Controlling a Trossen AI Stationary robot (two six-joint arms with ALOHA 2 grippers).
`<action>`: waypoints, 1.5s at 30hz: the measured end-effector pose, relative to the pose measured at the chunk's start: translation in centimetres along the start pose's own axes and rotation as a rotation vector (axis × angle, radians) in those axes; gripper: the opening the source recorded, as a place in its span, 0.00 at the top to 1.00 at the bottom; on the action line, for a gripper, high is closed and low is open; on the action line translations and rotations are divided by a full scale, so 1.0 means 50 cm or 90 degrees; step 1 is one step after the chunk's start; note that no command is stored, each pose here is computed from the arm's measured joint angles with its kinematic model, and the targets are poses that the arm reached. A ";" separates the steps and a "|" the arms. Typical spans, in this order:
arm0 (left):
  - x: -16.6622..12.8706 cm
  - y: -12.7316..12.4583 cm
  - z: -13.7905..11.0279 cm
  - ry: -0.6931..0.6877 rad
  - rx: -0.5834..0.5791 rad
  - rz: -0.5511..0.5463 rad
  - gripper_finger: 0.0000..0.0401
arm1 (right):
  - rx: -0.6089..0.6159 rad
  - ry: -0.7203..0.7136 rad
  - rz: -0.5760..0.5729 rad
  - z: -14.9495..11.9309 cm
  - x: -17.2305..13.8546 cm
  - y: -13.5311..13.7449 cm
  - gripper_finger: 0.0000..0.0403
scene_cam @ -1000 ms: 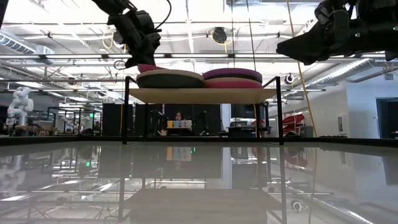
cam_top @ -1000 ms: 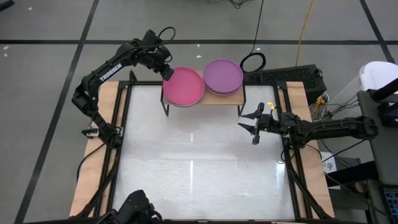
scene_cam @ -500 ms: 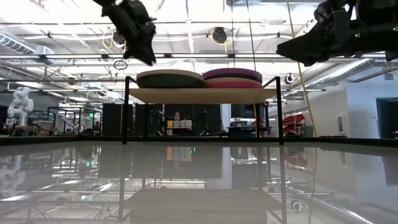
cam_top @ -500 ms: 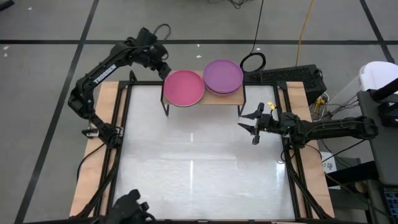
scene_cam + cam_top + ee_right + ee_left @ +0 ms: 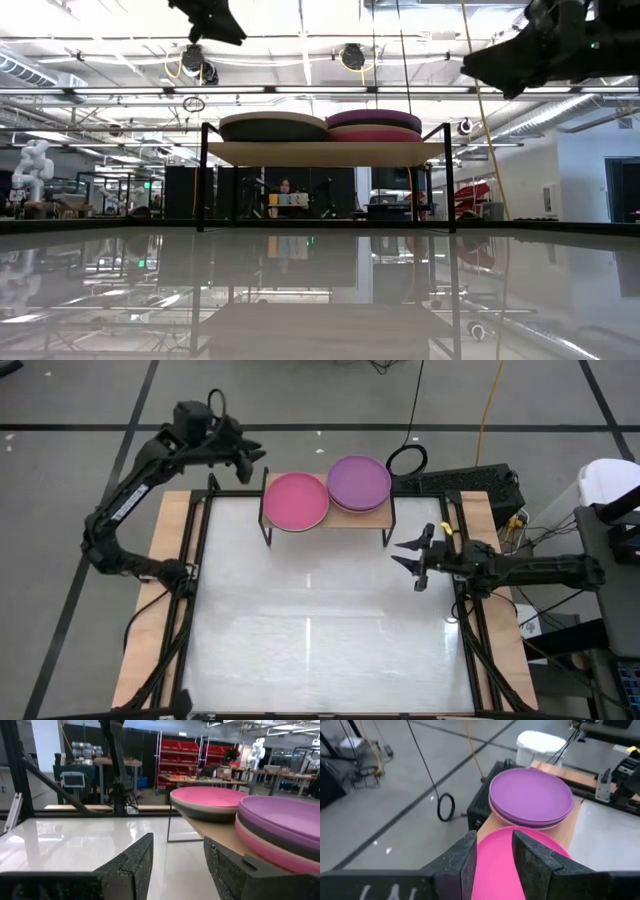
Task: Place and stack plates onto a shelf
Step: Return to Home Position
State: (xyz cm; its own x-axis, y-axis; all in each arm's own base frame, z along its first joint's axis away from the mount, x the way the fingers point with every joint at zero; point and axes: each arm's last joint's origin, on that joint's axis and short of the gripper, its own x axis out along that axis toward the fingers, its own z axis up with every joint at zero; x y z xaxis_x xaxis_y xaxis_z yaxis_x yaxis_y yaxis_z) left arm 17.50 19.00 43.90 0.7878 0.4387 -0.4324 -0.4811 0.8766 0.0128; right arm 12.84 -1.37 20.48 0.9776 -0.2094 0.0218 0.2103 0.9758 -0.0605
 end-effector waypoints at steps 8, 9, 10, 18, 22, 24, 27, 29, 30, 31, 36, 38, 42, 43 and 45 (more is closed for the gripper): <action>-0.022 -0.020 -0.057 -0.073 0.010 0.009 0.68 | 0.012 -0.001 0.000 0.002 -0.023 -0.003 0.61; -0.023 -0.022 -0.069 -0.087 0.012 0.011 0.68 | 0.012 -0.003 0.000 0.003 -0.025 -0.004 0.61; -0.025 -0.024 -0.078 -0.106 0.012 0.013 0.68 | 0.011 -0.005 0.000 0.004 -0.028 -0.004 0.61; -0.042 -0.064 -0.178 -0.238 0.002 -0.036 0.68 | 0.007 -0.005 0.000 0.003 -0.045 -0.006 0.61; -0.039 -0.086 -0.243 -0.283 0.002 -0.058 0.68 | 0.010 -0.005 -0.001 0.002 -0.050 -0.007 0.61; -0.030 -0.095 -0.276 -0.307 0.000 -0.071 0.68 | 0.019 -0.005 0.000 0.002 -0.051 -0.007 0.61; -0.020 -0.105 -0.320 -0.342 -0.002 -0.085 0.68 | 0.022 -0.009 -0.001 0.004 -0.051 -0.007 0.61; -0.018 -0.109 -0.342 -0.365 -0.002 -0.089 0.68 | 0.022 -0.008 -0.001 0.003 -0.051 -0.007 0.61; -0.016 -0.111 -0.354 -0.374 -0.001 -0.091 0.68 | 0.022 -0.009 -0.001 0.003 -0.051 -0.007 0.61; -0.015 -0.112 -0.364 -0.382 -0.001 -0.092 0.68 | 0.022 -0.009 -0.001 0.004 -0.051 -0.007 0.61; -0.011 -0.116 -0.408 -0.423 -0.013 -0.099 0.68 | 0.015 -0.010 0.000 0.004 -0.051 -0.007 0.61; -0.008 -0.118 -0.424 -0.427 -0.020 -0.102 0.68 | 0.015 -0.014 0.001 0.005 -0.053 -0.007 0.61; -0.010 -0.121 -0.450 -0.437 -0.031 -0.107 0.68 | 0.013 -0.026 0.001 0.007 -0.059 -0.008 0.61; -0.010 -0.122 -0.457 -0.442 -0.030 -0.107 0.68 | 0.008 -0.027 0.000 0.007 -0.061 -0.009 0.61; -0.010 -0.123 -0.473 -0.445 -0.025 -0.103 0.68 | 0.001 -0.025 0.000 0.006 -0.066 -0.009 0.61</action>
State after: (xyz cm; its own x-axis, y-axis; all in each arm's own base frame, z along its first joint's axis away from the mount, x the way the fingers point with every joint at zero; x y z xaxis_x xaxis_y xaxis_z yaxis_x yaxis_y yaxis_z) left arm 10.98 8.70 22.70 0.9060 0.3395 0.2528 -0.3408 0.9393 -0.0402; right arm 9.51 -1.11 20.74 0.9765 -0.2063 0.0617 0.2099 0.9759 -0.0595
